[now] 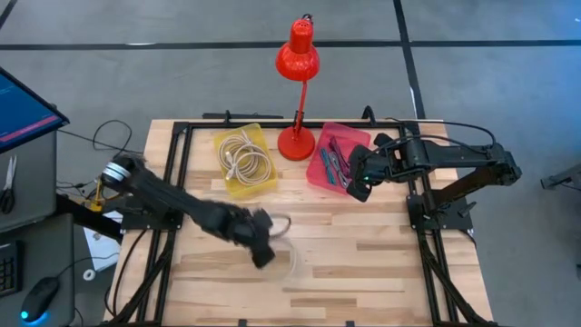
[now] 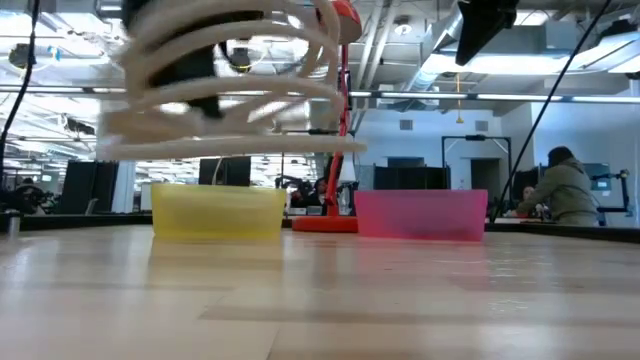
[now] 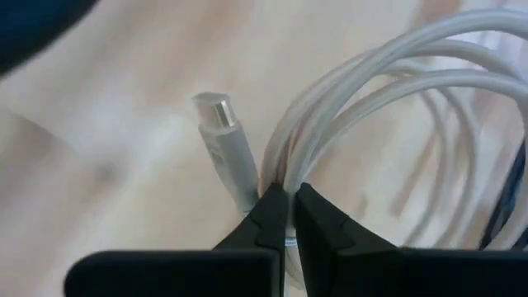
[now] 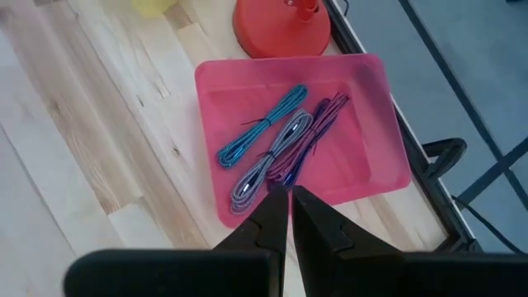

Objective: Pick & Place USB Port
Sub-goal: Put the light brown USB cable into the yellow bin

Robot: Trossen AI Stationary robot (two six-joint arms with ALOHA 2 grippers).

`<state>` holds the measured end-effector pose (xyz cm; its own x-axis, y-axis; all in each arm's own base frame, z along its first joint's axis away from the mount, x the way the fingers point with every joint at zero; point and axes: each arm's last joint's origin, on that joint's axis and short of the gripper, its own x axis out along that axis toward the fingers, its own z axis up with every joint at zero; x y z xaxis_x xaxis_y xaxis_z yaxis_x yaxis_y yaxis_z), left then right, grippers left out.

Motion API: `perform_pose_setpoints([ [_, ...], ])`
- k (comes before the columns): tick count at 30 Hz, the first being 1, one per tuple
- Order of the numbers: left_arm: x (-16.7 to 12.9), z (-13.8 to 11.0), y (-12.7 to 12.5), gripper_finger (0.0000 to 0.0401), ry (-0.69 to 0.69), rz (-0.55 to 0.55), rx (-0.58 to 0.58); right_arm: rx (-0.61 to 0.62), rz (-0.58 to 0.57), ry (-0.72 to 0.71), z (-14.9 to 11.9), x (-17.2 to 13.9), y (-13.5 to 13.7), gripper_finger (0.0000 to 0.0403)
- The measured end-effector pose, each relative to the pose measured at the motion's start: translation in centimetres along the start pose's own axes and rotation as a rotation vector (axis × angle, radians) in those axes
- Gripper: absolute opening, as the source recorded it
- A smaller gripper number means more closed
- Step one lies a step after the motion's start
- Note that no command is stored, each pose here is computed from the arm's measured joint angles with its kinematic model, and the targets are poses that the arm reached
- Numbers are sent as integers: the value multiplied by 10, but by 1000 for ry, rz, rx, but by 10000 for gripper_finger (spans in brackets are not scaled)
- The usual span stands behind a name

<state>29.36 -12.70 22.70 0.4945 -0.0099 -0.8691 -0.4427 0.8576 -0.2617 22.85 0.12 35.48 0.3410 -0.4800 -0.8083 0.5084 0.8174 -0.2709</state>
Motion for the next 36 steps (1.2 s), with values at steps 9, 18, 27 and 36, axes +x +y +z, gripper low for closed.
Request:
perform_pose_setpoints([
  [9,-95,43,68,10,-392,207,-45,60,2,-3,0,0,0,12],
  [18,-141,69,143,10,-531,468,-115,119,2,-3,0,0,0,12],
  [27,-140,80,207,10,-421,613,-217,146,4,-9,1,0,0,12],
  [36,-85,54,246,10,-240,563,-292,169,-16,-6,3,3,-5,12],
])
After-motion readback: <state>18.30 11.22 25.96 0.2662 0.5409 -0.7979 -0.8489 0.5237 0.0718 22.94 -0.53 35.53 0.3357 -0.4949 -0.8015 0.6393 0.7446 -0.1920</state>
